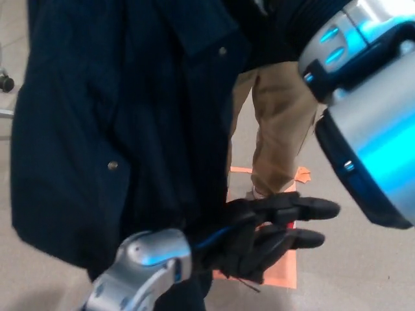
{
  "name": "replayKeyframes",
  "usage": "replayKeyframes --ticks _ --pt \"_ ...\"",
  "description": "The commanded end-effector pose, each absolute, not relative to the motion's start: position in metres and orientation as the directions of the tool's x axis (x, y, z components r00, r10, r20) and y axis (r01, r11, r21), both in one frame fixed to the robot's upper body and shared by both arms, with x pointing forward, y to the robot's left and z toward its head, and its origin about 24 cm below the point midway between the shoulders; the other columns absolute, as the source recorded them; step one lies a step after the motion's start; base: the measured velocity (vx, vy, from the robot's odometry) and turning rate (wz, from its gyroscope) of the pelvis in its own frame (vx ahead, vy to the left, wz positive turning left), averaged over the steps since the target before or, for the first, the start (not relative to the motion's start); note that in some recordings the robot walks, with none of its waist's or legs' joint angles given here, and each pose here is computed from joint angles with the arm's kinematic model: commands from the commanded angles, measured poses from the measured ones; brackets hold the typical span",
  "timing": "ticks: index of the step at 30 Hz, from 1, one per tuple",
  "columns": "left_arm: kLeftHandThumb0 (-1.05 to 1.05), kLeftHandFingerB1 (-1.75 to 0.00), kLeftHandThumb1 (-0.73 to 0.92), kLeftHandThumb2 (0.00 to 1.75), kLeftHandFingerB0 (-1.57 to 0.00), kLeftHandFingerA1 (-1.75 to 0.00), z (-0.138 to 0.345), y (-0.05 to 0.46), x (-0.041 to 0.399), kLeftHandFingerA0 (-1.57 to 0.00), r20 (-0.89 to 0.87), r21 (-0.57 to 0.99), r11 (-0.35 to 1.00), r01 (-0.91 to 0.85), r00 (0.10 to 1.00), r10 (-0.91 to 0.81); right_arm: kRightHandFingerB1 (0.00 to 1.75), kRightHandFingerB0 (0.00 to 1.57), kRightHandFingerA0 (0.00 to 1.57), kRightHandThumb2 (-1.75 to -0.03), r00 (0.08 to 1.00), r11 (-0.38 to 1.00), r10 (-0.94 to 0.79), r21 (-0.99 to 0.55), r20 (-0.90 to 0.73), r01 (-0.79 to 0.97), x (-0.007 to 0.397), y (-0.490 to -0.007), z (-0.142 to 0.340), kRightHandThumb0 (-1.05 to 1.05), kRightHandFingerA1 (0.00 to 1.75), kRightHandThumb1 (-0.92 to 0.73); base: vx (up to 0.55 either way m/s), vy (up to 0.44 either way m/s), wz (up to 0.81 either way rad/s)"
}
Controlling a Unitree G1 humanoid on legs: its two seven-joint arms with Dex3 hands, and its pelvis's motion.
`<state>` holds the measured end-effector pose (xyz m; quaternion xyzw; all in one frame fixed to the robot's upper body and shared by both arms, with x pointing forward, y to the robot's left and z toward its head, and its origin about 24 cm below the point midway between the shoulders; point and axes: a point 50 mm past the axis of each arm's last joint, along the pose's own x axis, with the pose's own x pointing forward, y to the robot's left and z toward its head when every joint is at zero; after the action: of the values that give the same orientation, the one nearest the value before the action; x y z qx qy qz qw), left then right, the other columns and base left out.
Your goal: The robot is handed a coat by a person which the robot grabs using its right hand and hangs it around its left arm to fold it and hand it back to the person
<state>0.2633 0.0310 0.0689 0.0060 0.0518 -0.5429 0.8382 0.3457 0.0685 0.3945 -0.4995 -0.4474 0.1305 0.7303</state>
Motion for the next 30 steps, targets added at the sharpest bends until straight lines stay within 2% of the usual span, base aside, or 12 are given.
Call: replayKeyframes --ticks 1,2,3,4,5,6,7,8,11,12,13,30 --pt "-0.81 -0.37 0.74 1.08 -0.12 -0.37 0.067 0.014 0.28 -0.03 -0.18 0.025 0.473 0.881 0.469 -0.864 0.67 0.63 0.81 -1.07 0.498 0.517 0.679 -0.833 0.539 0.197 0.324 0.091 0.407 -0.37 0.84 -0.7 0.0 0.0 0.0" --pt "-0.81 -0.38 0.74 1.07 -0.14 -0.37 0.067 0.01 0.285 -0.03 -0.184 0.026 0.479 0.878 0.475 -0.861 0.48 0.64 0.79 -0.66 0.49 0.523 0.684 -0.831 0.541 0.188 0.32 0.095 0.408 -0.4 0.71 -0.88 0.0 0.0 0.0" --pt "-0.72 -0.27 0.91 0.68 -0.16 -0.27 0.068 0.007 0.289 -0.13 -0.178 0.012 0.487 0.873 0.481 -0.858 0.55 0.71 0.81 -0.66 0.483 0.527 0.688 -0.831 0.541 0.179 0.318 0.098 0.408 -0.4 0.97 -0.88 0.0 0.0 0.0" --pt "-0.34 -0.46 0.57 1.12 0.0 -0.49 0.068 0.003 0.294 0.0 -0.161 -0.007 0.503 0.864 0.496 -0.853 0.74 0.74 0.88 -1.1 0.47 0.529 0.699 -0.832 0.538 0.165 0.315 0.102 0.408 -0.33 1.03 -0.69 0.0 0.0 0.0" --pt "-0.34 -0.46 0.57 1.12 0.0 -0.49 0.068 0.001 0.297 0.0 -0.149 -0.014 0.512 0.859 0.504 -0.851 0.74 0.74 0.88 -1.1 0.463 0.526 0.707 -0.835 0.535 0.162 0.313 0.104 0.408 -0.33 1.03 -0.69 0.0 0.0 0.0" --pt "-0.66 -0.28 0.91 0.68 -0.2 -0.28 0.069 -0.003 0.3 -0.17 -0.131 -0.022 0.516 0.856 0.509 -0.851 0.63 0.81 0.83 -0.68 0.453 0.533 0.712 -0.833 0.537 0.149 0.31 0.107 0.408 -0.41 1.38 -0.87 0.0 0.0 0.0" --pt "-0.66 -0.28 0.91 0.68 -0.2 -0.28 0.07 -0.004 0.302 -0.17 -0.124 -0.025 0.517 0.856 0.511 -0.851 0.63 0.81 0.83 -0.68 0.449 0.536 0.714 -0.832 0.537 0.143 0.309 0.108 0.408 -0.41 1.38 -0.87 0.0 0.0 0.0" --pt "-0.6 -0.29 0.92 0.69 -0.22 -0.27 0.072 -0.006 0.306 -0.18 -0.141 -0.011 0.532 0.847 0.526 -0.839 0.64 0.73 0.9 -0.66 0.437 0.544 0.72 -0.829 0.539 0.125 0.306 0.111 0.409 -0.41 1.29 -0.82 0.0 0.0 0.0" --pt "-0.53 -0.32 0.92 0.74 -0.25 -0.31 0.083 -0.007 0.315 -0.22 -0.12 0.123 0.536 0.835 0.548 -0.828 0.65 0.74 0.88 -0.66 0.413 0.556 0.737 -0.827 0.536 0.082 0.297 0.118 0.412 -0.42 1.3 -0.82 0.0 0.0 0.0" --pt "-0.5 -0.49 0.74 1.07 -0.29 -0.54 0.086 -0.009 0.32 -0.37 -0.129 0.106 0.563 0.82 0.573 -0.809 0.61 0.78 0.88 -0.65 0.377 0.565 0.748 -0.822 0.547 0.07 0.292 0.12 0.413 -0.39 1.09 -0.83 0.0 0.0 0.0" --pt "-0.5 -0.36 0.86 0.66 -0.46 -0.39 0.089 -0.01 0.326 -0.49 -0.166 0.145 0.585 0.798 0.603 -0.78 0.76 0.76 0.91 -1.08 0.343 0.582 0.756 -0.812 0.558 0.04 0.286 0.123 0.416 -0.33 1.03 -0.66 0.0 0.0 0.0" --pt "-0.5 -0.36 0.86 0.66 -0.46 -0.39 0.086 0.001 0.327 -0.49 -0.177 0.165 0.612 0.774 0.633 -0.753 0.76 0.76 0.91 -1.08 0.326 0.579 0.771 -0.816 0.547 -0.001 0.277 0.133 0.413 -0.33 1.03 -0.66 0.0 0.0 0.0"
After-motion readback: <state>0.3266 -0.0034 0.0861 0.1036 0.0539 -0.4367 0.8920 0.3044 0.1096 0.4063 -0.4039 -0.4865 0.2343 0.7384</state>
